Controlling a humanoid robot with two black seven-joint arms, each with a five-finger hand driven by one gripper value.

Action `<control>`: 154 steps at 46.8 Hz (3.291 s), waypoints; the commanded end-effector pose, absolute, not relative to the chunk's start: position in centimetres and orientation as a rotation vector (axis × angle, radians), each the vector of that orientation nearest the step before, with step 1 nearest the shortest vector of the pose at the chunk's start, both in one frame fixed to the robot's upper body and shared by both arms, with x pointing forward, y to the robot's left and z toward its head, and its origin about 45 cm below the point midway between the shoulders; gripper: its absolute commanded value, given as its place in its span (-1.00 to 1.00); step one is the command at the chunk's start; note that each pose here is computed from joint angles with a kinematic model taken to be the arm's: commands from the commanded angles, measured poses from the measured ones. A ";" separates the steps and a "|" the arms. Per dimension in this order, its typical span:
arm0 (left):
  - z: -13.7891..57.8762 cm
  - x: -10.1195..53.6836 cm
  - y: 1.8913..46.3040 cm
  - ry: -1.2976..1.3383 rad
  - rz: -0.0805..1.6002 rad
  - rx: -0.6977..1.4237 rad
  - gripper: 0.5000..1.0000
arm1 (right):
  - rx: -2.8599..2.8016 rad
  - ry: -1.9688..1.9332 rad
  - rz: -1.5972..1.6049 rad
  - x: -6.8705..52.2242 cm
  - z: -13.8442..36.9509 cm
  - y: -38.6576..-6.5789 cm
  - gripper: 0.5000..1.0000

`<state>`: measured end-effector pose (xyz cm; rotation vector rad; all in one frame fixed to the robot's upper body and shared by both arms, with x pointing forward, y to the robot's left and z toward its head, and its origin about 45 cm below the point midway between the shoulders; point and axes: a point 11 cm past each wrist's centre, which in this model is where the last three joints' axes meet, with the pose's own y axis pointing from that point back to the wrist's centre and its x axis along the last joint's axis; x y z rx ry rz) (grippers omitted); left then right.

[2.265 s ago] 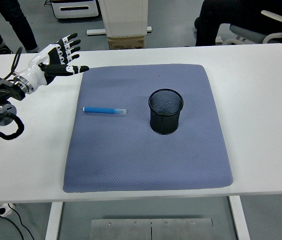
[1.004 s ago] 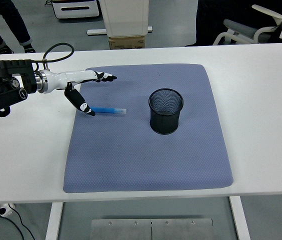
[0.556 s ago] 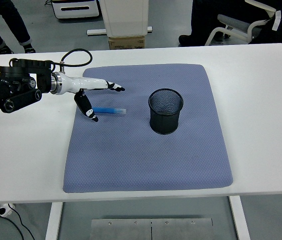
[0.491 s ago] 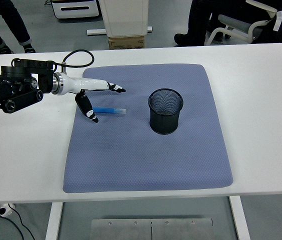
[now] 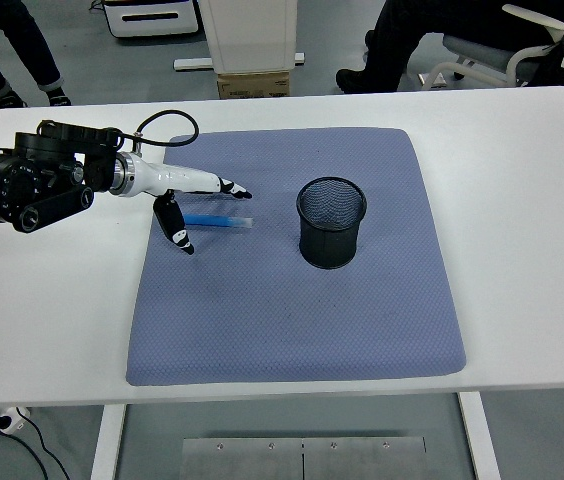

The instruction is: Left hand places marker in pen holder

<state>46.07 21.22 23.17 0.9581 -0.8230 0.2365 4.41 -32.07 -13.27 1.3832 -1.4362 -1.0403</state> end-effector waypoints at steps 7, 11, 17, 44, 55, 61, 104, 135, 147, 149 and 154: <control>22.9 45.9 20.8 -0.842 0.205 0.969 0.49 | 1.384 -1.435 -1.040 4.4 -13.3 -32.1 1.00; 22.8 45.8 20.8 -0.846 0.196 0.973 0.41 | 1.383 -1.436 -1.039 4.4 -13.3 -32.1 1.00; 22.7 45.8 20.7 -0.848 0.193 0.975 0.11 | 1.383 -1.437 -1.041 4.4 -13.3 -32.1 1.00; 22.3 45.8 20.0 -0.868 0.173 0.993 -0.48 | 1.383 -1.437 -1.041 4.4 -13.3 -32.1 1.00; 22.3 45.8 20.1 -0.868 0.174 0.996 -0.59 | 1.382 -1.437 -1.040 4.4 -13.3 -32.1 1.00; 22.2 45.8 20.1 -0.869 0.174 0.997 -0.71 | 1.383 -1.437 -1.041 4.4 -13.3 -32.1 1.00; 23.6 46.5 20.0 -0.875 0.211 0.979 -1.00 | 1.382 -1.437 -1.040 4.4 -13.3 -32.1 1.00; 27.9 47.9 17.6 -0.859 0.310 0.848 -1.00 | 1.383 -1.437 -1.041 4.4 -13.3 -32.1 1.00; 31.4 48.6 15.8 -0.875 0.337 0.774 -1.00 | 1.383 -1.436 -1.039 4.4 -13.3 -32.1 1.00; 31.7 48.6 15.6 -0.878 0.338 0.768 -1.00 | 1.384 -1.435 -1.040 4.4 -13.3 -32.1 1.00; 32.8 48.8 15.0 -0.891 0.346 0.745 -1.00 | 1.383 -1.436 -1.041 4.4 -13.3 -32.1 1.00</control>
